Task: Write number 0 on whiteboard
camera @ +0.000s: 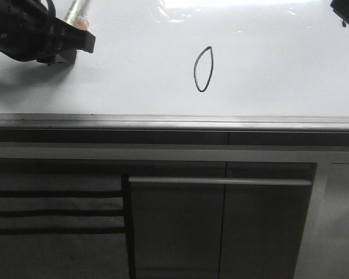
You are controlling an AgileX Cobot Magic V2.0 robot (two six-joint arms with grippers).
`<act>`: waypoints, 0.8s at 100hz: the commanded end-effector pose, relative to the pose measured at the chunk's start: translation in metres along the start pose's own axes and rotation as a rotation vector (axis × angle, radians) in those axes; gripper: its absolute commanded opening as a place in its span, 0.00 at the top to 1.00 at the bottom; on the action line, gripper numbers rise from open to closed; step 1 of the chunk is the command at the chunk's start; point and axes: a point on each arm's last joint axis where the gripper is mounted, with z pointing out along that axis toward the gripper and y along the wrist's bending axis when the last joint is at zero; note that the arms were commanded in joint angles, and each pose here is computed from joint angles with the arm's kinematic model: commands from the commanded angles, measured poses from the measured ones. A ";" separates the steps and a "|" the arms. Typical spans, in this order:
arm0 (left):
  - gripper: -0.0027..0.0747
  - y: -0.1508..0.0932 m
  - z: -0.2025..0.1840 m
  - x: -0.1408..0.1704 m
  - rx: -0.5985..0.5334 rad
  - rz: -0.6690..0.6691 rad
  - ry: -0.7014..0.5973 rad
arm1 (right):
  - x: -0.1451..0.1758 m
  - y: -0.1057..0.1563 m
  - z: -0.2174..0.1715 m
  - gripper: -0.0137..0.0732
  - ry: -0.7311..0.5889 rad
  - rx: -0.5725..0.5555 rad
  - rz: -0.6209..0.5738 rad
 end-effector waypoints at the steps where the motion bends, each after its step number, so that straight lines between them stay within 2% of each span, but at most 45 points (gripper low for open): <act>1: 0.75 0.011 -0.005 -0.019 -0.044 -0.023 -0.082 | -0.009 0.003 -0.012 0.52 -0.076 0.036 -0.005; 2: 0.70 0.011 -0.005 -0.019 -0.044 -0.023 -0.082 | -0.009 0.003 -0.012 0.52 -0.077 0.038 -0.005; 3: 0.70 0.011 -0.005 -0.019 -0.044 -0.023 -0.082 | -0.009 0.003 -0.012 0.52 -0.077 0.038 -0.005; 9: 0.56 0.011 -0.005 -0.019 -0.044 -0.023 -0.082 | -0.009 0.002 -0.012 0.52 -0.080 0.042 -0.005; 17: 0.46 0.011 -0.005 -0.018 -0.043 -0.023 -0.080 | -0.009 0.002 -0.012 0.52 -0.083 0.047 -0.005; 32: 0.44 0.010 -0.014 -0.023 -0.017 -0.026 -0.073 | -0.011 0.001 -0.013 0.52 -0.091 0.058 -0.007; 49: 0.44 0.002 -0.054 -0.038 0.112 0.024 -0.028 | -0.008 0.007 -0.022 0.52 -0.072 0.093 0.004; 60: 0.44 0.003 -0.096 -0.043 0.202 0.164 0.059 | 0.003 0.009 -0.036 0.52 0.004 0.230 0.093; 68: 0.45 0.008 -0.124 -0.038 0.248 0.162 0.176 | 0.012 0.007 -0.049 0.52 0.038 0.382 0.223; 75: 0.46 0.017 -0.151 -0.034 0.219 0.127 0.264 | 0.022 0.006 -0.062 0.52 0.029 0.545 0.398; 80: 0.49 0.028 -0.169 -0.029 0.136 0.064 0.312 | 0.032 0.007 -0.067 0.52 -0.022 0.645 0.502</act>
